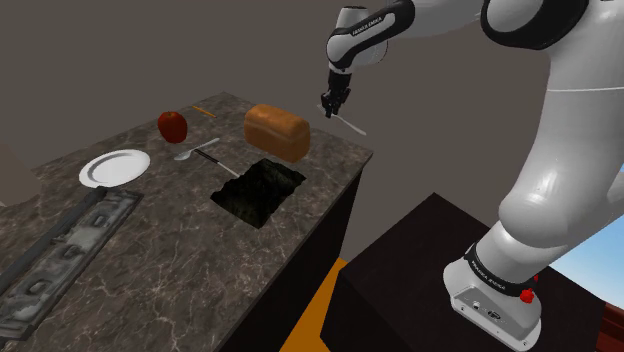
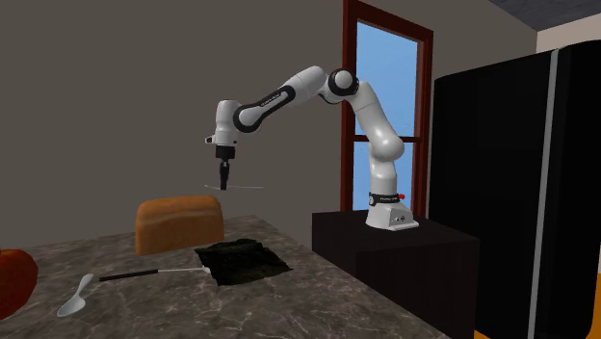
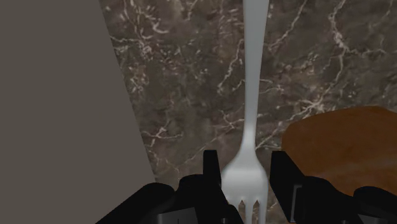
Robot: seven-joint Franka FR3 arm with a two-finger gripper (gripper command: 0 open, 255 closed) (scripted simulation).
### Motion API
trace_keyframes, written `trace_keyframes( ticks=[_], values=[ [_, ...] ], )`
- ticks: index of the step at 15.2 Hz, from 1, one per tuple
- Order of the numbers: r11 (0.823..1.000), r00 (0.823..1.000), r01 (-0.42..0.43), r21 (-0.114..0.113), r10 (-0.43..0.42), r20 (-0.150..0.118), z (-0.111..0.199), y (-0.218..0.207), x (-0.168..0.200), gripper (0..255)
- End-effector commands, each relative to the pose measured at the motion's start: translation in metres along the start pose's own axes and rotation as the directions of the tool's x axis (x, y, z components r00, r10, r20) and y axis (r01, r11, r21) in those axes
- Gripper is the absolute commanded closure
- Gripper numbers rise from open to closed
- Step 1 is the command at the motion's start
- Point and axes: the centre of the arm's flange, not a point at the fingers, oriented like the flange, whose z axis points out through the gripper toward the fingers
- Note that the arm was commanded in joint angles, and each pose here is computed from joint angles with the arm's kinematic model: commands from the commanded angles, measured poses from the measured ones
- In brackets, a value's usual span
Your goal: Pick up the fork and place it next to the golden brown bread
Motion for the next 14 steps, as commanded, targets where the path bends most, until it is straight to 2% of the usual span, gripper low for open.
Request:
trace_keyframes(
  ticks=[1,14],
  values=[
    [1.0,1.0,0.0,0.0,0.0,-0.001,0.01,-0.001,-0.001,255],
    [1.0,1.0,0.0,0.0,0.0,-0.001,0.079,0.0,-0.007,255]
  ],
)
